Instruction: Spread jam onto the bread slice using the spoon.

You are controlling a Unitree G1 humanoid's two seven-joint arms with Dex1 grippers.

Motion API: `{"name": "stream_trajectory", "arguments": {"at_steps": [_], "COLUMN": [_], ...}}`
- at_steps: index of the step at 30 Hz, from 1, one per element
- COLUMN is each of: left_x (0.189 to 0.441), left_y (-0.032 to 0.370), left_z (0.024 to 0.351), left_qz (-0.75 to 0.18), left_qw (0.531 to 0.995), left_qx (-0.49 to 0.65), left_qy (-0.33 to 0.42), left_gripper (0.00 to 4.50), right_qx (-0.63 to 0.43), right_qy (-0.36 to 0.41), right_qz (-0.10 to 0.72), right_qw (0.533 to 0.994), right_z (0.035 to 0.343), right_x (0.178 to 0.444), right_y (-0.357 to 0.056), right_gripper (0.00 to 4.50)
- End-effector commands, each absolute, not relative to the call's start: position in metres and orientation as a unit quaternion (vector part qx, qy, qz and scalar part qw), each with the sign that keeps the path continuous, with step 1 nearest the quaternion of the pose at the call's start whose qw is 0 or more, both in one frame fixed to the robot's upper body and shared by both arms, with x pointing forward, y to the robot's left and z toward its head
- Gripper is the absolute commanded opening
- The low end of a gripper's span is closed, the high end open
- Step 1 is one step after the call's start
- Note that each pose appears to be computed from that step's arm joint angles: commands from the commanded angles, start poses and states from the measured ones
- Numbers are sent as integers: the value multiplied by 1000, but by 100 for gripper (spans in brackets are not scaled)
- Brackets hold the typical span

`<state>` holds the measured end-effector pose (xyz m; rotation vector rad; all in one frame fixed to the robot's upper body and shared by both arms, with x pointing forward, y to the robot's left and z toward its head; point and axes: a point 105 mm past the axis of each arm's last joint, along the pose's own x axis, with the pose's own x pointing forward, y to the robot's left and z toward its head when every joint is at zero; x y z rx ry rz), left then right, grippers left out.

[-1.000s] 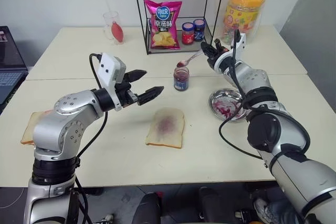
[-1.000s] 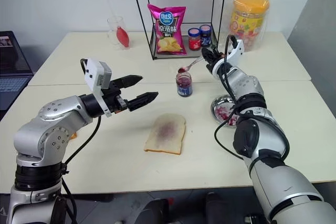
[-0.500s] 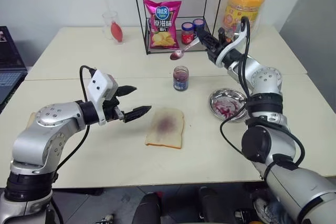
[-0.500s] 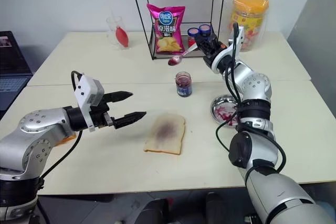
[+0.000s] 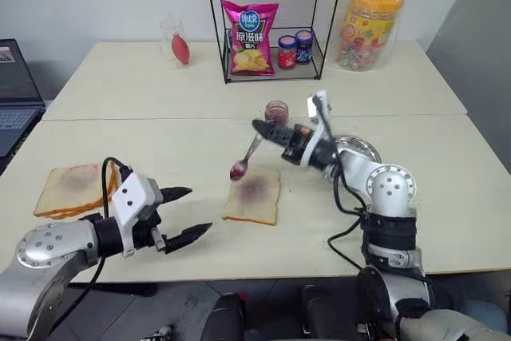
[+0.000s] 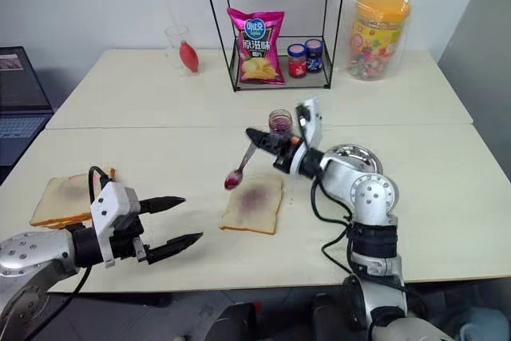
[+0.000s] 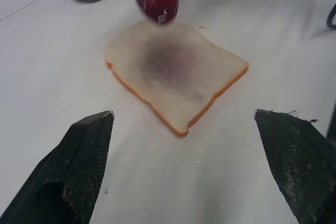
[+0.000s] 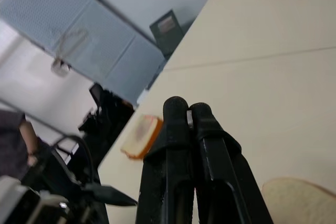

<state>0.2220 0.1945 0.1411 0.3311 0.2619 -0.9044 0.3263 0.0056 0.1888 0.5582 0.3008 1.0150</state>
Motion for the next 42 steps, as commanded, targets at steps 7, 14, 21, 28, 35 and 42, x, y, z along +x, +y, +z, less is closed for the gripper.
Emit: {"name": "stream_trajectory", "arguments": {"at_steps": [7,14,21,28,35,42], "left_x": [213,215,219,227,230,224], "left_y": [190,183,181,182,183,188], "left_z": [141,139,140,144,146,145], "left_qz": [-452,-465,-466,-452,-444,-453], "left_qw": [866,859,859,869,876,872], "left_qx": [184,187,188,182,174,171], "left_qy": [110,103,99,87,72,77], "left_gripper": [450,450,450,450,450,450], "right_qx": [116,61,-9,-80,-48,108], "right_qy": [57,9,-45,-89,-88,26], "right_qz": [498,482,477,484,494,503], "right_qw": [857,874,878,867,864,857], "right_z": [184,185,193,205,217,199], "right_x": [319,325,327,322,313,311], "right_y": [17,15,10,10,6,3], "right_gripper": [1,1,1,1,1,1]}}
